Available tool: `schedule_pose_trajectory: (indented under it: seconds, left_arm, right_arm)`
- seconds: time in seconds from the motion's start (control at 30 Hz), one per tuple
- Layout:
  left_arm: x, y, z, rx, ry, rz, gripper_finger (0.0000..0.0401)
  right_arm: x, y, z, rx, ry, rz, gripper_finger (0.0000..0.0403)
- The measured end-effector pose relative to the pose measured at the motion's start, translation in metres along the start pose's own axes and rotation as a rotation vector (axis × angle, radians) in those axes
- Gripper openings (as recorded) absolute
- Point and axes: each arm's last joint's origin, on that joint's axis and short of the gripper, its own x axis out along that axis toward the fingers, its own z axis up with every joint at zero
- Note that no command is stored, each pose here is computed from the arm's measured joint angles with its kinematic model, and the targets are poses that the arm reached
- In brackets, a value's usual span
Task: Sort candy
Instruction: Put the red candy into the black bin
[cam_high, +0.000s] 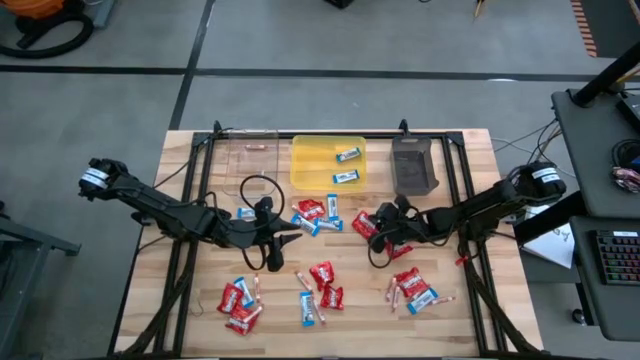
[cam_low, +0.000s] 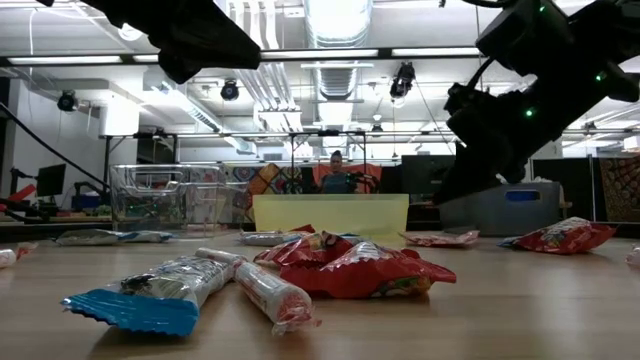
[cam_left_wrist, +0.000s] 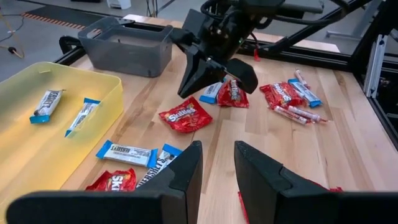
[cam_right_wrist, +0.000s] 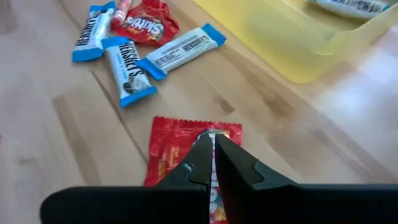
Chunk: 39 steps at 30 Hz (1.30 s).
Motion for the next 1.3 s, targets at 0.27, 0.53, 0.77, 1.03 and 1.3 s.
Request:
schedule_pose_trajectory:
  seconds: [0.27,0.53,0.77,1.03,1.3]
  left_arm:
    - [0.0,0.0,0.001,0.005,-0.006,-0.002,0.0077]
    - [0.0,0.0,0.001,0.016,-0.007,-0.001,0.0077]
    - [0.0,0.0,0.001,0.022,-0.01,-0.001,0.0077]
    - [0.0,0.0,0.001,0.022,-0.009,0.0,0.0077]
    - [0.0,0.0,0.001,0.023,-0.008,0.001,0.0077]
  right_arm:
    - [-0.002,0.005,-0.003,0.0,0.03,0.053,0.0107]
    - [0.005,0.006,-0.012,-0.124,0.035,0.002,0.0235]
    - [0.028,0.009,-0.027,-0.174,0.036,-0.024,0.0292]
    - [0.047,0.004,-0.041,-0.124,0.088,-0.071,0.0284]
    - [0.049,0.003,-0.045,-0.097,0.112,-0.067,0.0181]
